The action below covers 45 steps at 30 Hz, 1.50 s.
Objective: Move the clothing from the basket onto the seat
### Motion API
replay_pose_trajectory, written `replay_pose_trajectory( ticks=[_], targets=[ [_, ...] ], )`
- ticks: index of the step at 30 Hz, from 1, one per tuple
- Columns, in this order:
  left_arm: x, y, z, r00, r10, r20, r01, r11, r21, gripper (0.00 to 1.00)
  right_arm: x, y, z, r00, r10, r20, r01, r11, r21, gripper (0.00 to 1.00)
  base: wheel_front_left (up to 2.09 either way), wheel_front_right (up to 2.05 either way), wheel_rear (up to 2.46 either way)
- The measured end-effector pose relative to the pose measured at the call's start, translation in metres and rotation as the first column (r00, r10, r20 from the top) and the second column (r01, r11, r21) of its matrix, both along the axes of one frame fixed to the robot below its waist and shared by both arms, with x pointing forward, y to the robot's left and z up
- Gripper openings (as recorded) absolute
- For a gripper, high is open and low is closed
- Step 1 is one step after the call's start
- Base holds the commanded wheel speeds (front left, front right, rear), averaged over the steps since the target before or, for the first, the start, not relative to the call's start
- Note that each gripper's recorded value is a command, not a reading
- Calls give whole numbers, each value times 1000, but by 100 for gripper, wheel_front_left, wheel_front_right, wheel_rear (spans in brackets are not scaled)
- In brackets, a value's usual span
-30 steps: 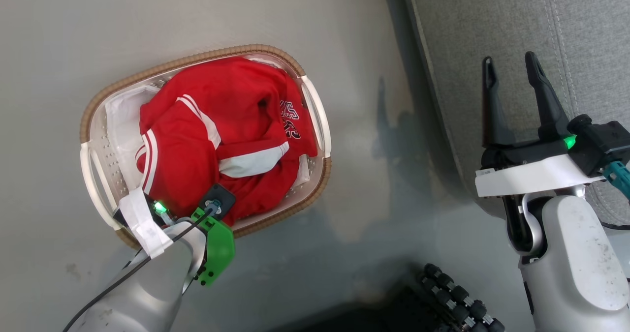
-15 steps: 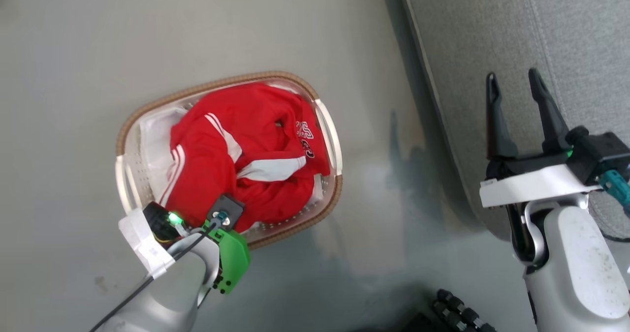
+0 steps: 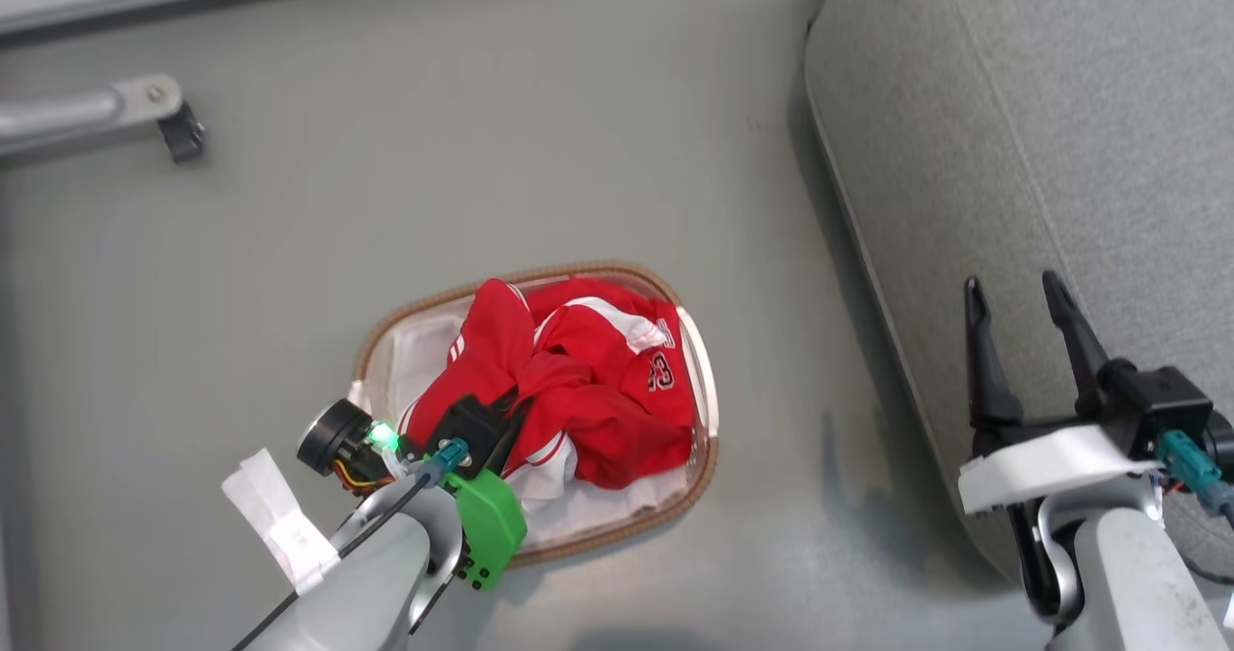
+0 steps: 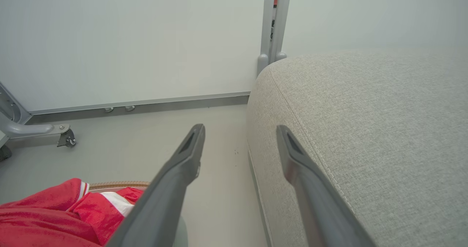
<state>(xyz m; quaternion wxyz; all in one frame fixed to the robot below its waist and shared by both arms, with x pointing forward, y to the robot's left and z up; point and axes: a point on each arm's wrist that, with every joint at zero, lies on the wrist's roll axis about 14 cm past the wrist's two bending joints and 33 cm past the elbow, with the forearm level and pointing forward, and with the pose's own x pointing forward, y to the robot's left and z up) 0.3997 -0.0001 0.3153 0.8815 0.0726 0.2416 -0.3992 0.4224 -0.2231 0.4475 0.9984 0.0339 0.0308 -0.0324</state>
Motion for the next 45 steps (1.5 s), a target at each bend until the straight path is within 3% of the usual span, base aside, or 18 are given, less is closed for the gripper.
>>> replay_pose_trajectory(
  ticks=[9, 21, 26, 32, 38, 45],
  targets=[
    [19, 9, 102, 958, 1, 285, 15, 999, -52, 0, -28, 14, 33, 997, 34, 75, -35, 999, 10, 100, 0, 0, 0],
    [39, 11, 250, 798, -54, 600, 68, 998, -1, 0, -49, 37, 77, 974, 105, 200, -104, 994, -15, 100, 0, 0, 0],
    [42, 7, 293, 742, -57, 668, 82, 997, -6, 0, -46, 55, 98, 953, 161, 256, -156, 987, -38, 100, 0, 0, 0],
    [43, 0, 327, 694, -62, 717, 101, 995, -12, 0, -39, 103, 129, 895, 295, 335, -289, 955, -67, 100, 0, 0, 0],
    [37, -10, 339, 674, -78, 734, 129, 992, -13, 0, -38, 155, 150, 814, 443, 374, -429, 894, -126, 100, 0, 0, 0],
    [28, -19, 340, 670, -99, 735, 159, 987, -12, 0, -30, 191, 173, 736, 547, 398, -506, 836, -213, 100, 0, 0, 0]
  ],
)
